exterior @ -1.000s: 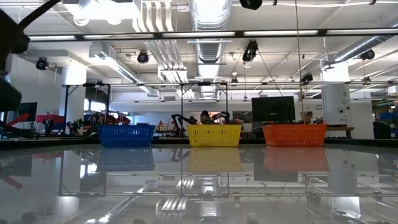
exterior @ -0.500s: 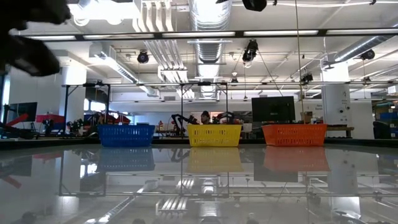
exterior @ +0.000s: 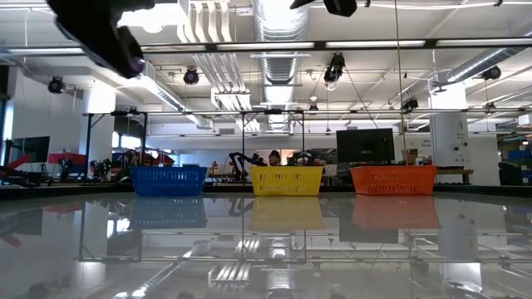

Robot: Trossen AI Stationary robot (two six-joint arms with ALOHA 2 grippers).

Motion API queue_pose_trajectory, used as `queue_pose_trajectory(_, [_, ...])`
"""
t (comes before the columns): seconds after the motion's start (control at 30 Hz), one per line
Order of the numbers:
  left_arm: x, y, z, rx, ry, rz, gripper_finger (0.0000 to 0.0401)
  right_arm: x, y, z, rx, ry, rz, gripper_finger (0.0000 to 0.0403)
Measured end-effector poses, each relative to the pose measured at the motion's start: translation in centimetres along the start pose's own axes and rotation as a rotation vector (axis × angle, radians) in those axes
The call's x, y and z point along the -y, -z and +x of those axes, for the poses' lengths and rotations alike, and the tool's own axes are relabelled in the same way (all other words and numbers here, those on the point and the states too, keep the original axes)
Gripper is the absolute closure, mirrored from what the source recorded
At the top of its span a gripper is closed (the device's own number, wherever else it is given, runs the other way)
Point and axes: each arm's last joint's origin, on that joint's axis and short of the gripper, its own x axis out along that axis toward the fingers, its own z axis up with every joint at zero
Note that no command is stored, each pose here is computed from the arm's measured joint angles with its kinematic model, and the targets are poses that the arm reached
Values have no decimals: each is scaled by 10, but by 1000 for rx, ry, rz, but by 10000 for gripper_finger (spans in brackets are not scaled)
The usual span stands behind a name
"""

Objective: Sort Halloween decoration
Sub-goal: Put the purple witch hat toy into the orange basket

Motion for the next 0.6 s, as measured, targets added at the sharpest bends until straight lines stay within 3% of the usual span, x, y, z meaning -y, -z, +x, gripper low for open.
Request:
queue_pose_trajectory(0.3, [-52,-24,-15,131,-104,-12,401,-4,-6,17,37,-29,-60,234])
queue_pose_trajectory(0.6, [-83,-41,-21,215,-156,-22,401,-4,-5,83,-4,-7,-159,234])
